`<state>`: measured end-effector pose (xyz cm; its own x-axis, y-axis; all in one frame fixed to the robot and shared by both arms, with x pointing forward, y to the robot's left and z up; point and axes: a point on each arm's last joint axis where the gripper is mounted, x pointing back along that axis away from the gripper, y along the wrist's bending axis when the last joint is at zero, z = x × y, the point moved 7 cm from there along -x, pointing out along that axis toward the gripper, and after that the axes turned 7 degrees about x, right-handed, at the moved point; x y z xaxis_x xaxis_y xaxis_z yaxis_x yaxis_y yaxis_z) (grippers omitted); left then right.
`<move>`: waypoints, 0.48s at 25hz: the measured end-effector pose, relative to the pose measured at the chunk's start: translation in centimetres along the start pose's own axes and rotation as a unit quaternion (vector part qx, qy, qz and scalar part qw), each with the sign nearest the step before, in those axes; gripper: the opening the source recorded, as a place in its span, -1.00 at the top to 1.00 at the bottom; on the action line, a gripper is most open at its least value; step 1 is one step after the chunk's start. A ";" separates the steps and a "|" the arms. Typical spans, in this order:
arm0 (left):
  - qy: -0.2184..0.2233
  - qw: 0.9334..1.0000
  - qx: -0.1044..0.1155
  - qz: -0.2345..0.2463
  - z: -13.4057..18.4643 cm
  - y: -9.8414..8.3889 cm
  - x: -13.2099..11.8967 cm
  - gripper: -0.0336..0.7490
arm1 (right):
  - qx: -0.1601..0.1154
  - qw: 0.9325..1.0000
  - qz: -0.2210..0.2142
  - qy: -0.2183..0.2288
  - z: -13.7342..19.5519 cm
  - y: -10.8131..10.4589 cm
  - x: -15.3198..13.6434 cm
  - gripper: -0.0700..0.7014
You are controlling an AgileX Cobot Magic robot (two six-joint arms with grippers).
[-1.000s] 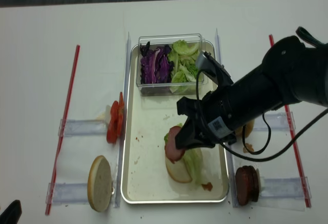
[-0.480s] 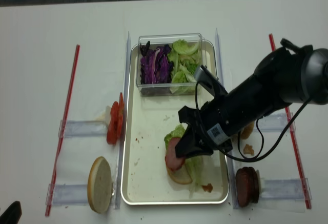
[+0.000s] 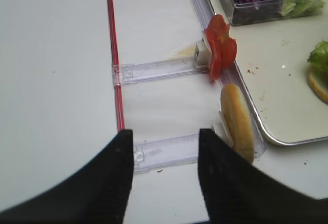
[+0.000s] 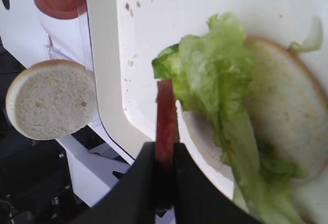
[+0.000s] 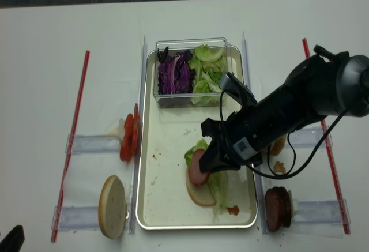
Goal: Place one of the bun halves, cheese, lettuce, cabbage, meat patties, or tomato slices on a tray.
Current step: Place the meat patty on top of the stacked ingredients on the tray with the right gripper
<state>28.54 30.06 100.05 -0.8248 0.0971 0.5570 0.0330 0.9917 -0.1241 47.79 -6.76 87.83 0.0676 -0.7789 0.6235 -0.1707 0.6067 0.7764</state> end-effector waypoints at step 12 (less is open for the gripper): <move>0.000 1.000 0.000 0.000 0.0 0.0 0.0 0.18 | 0.002 1.000 0.013 -0.007 -0.2 -0.4 0.0 0.59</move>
<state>28.54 30.06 100.05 -0.8248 0.0971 0.5570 0.0330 0.9917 -0.1241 48.09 -6.98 87.54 0.0490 -0.7655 0.6415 -0.1755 0.6257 0.7601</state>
